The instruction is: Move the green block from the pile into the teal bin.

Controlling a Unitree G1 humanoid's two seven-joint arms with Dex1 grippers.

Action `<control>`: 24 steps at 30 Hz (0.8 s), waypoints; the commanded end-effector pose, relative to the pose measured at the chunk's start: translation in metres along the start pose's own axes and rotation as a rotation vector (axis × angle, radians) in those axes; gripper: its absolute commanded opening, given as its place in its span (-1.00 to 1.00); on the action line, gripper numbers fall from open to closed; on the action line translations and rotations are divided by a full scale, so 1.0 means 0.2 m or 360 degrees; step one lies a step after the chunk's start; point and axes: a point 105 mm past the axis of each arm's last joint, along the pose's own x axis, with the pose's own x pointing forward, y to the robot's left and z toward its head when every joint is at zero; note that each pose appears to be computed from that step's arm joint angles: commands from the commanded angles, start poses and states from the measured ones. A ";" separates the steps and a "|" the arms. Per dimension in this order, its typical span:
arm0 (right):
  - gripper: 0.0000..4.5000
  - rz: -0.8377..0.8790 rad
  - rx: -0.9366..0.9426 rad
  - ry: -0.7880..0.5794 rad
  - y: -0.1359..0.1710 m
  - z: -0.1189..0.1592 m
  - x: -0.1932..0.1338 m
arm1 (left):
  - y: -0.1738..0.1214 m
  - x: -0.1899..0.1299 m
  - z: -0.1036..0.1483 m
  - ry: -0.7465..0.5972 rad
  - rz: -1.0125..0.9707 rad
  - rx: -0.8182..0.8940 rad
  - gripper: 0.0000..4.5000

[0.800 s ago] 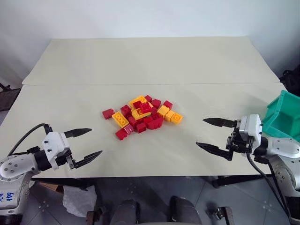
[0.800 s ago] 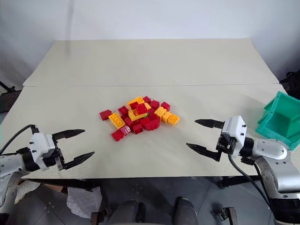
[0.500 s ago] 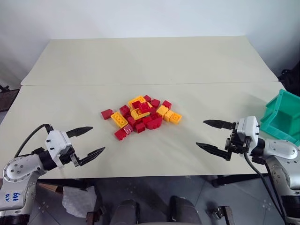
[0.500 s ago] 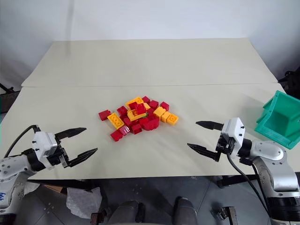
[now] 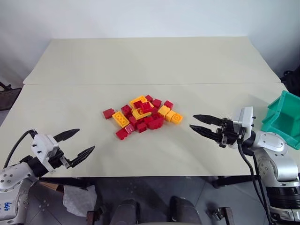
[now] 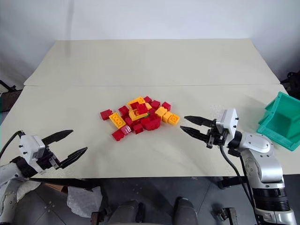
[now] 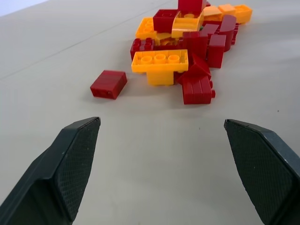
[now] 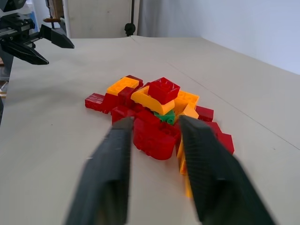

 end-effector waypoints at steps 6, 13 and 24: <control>-0.93 0.0182 0.0083 -0.0066 0.07 -0.01 0.20 | -0.01 0.01 0.08 -0.0093 0.0027 0.0015 1.00; -0.99 0.0297 0.0030 0.0066 0.09 -0.10 0.52 | -0.08 0.06 0.13 -0.0158 -0.0061 -0.0002 1.00; -0.99 0.0324 -0.0025 0.0351 0.05 -0.19 0.95 | -0.12 0.07 0.11 -0.0171 -0.0081 -0.0041 1.00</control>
